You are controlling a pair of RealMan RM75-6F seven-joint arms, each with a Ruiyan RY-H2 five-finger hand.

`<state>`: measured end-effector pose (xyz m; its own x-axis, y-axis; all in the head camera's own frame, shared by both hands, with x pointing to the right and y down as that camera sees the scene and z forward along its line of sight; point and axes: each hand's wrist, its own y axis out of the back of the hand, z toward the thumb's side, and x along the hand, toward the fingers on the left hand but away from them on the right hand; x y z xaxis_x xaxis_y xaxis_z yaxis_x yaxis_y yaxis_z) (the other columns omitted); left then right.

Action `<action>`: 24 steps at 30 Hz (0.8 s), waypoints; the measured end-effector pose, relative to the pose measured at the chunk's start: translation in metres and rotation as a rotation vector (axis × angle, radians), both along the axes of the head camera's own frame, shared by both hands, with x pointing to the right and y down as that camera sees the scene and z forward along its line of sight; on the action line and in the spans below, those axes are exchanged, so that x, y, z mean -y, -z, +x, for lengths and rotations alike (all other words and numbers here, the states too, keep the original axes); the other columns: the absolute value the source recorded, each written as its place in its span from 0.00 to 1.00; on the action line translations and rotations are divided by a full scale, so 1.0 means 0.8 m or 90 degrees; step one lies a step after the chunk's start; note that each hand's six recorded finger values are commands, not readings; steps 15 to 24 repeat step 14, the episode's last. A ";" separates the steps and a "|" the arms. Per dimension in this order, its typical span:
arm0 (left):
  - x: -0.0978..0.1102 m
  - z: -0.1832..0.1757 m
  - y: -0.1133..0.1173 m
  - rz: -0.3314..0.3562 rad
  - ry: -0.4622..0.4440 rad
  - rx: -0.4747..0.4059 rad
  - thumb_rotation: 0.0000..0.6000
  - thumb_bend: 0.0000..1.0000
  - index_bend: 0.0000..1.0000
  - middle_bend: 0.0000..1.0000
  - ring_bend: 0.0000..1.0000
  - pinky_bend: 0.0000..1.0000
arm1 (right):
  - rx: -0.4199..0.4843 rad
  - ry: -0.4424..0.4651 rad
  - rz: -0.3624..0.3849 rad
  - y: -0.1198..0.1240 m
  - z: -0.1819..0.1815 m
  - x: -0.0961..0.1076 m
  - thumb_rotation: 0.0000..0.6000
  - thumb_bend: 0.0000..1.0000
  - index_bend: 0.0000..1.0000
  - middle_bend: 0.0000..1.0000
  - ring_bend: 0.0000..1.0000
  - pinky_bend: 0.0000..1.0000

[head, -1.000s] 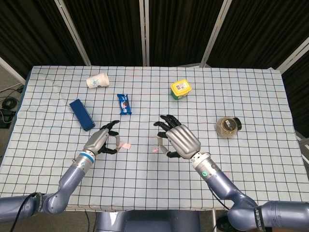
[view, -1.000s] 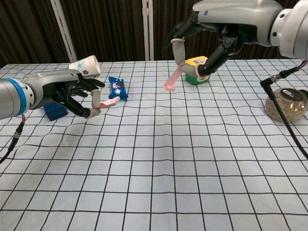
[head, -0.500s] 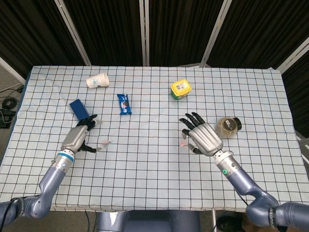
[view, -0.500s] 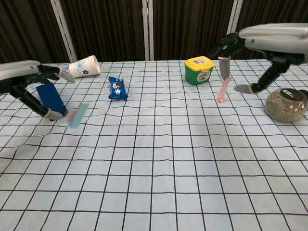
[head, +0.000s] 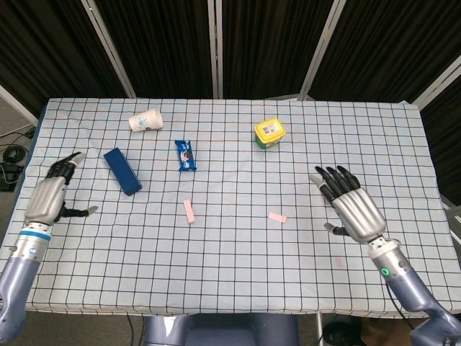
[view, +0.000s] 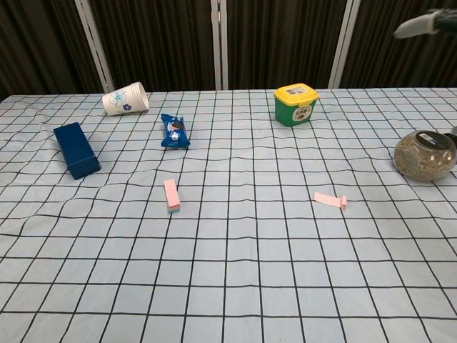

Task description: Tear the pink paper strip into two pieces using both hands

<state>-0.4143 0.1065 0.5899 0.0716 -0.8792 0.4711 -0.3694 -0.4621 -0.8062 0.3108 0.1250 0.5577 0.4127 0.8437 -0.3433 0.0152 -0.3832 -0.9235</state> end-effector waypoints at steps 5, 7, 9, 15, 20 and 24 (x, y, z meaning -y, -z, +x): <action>-0.023 -0.051 0.044 0.051 0.016 0.055 1.00 0.00 0.00 0.00 0.00 0.00 | -0.008 -0.062 0.053 0.027 0.067 -0.018 1.00 0.00 0.00 0.00 0.00 0.00; -0.036 -0.064 0.058 0.063 0.021 0.074 1.00 0.00 0.00 0.00 0.00 0.00 | -0.015 -0.094 0.070 0.038 0.093 -0.029 1.00 0.00 0.00 0.00 0.00 0.00; -0.050 -0.075 0.070 0.069 0.023 0.089 1.00 0.00 0.00 0.00 0.00 0.00 | -0.015 -0.122 0.080 0.047 0.112 -0.037 1.00 0.00 0.00 0.00 0.00 0.00; -0.086 -0.092 0.090 0.071 0.013 0.119 1.00 0.00 0.00 0.00 0.00 0.00 | -0.052 -0.168 0.094 0.069 0.156 -0.052 1.00 0.00 0.00 0.00 0.00 0.00; -0.086 -0.092 0.090 0.071 0.013 0.119 1.00 0.00 0.00 0.00 0.00 0.00 | -0.052 -0.168 0.094 0.069 0.156 -0.052 1.00 0.00 0.00 0.00 0.00 0.00; -0.086 -0.092 0.090 0.071 0.013 0.119 1.00 0.00 0.00 0.00 0.00 0.00 | -0.052 -0.168 0.094 0.069 0.156 -0.052 1.00 0.00 0.00 0.00 0.00 0.00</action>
